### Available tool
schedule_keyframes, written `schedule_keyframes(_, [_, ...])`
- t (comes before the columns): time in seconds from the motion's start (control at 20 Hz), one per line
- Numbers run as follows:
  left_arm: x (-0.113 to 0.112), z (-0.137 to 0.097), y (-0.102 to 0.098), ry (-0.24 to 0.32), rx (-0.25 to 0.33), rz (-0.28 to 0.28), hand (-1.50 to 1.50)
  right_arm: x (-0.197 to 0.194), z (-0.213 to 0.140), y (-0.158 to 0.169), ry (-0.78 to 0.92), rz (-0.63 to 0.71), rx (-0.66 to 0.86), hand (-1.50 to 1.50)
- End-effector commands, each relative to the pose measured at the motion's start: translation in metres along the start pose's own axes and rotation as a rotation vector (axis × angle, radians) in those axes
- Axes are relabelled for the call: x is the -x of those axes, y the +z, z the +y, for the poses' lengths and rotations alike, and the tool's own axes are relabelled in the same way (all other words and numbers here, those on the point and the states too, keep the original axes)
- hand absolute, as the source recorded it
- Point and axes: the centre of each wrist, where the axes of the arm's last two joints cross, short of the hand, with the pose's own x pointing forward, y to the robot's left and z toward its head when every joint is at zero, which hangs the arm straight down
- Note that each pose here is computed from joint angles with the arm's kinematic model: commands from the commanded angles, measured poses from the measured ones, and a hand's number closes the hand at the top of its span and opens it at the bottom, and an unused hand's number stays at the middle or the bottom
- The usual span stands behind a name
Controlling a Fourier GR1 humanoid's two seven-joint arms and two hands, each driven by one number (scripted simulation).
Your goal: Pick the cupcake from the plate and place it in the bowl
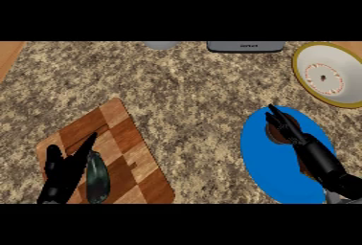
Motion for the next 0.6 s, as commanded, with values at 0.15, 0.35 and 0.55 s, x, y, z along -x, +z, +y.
schedule_keyframes(0.15, [-0.062, 0.037, 0.021, -0.173, -0.161, -0.301, 0.0, 0.003, -0.022, -0.02, -0.273, -0.136, -0.131, 1.5])
schedule_keyframes(0.35, [-0.111, 0.033, 0.019, -0.178, -0.23, -0.537, 0.0, 0.0, -0.108, -0.01, -0.096, -0.087, 0.268, 1.5])
schedule_keyframes(0.55, [-0.126, 0.014, 0.009, -0.167, -0.239, -0.59, 0.0, 0.023, -0.131, -0.001, -0.328, -0.298, 0.108, -1.5])
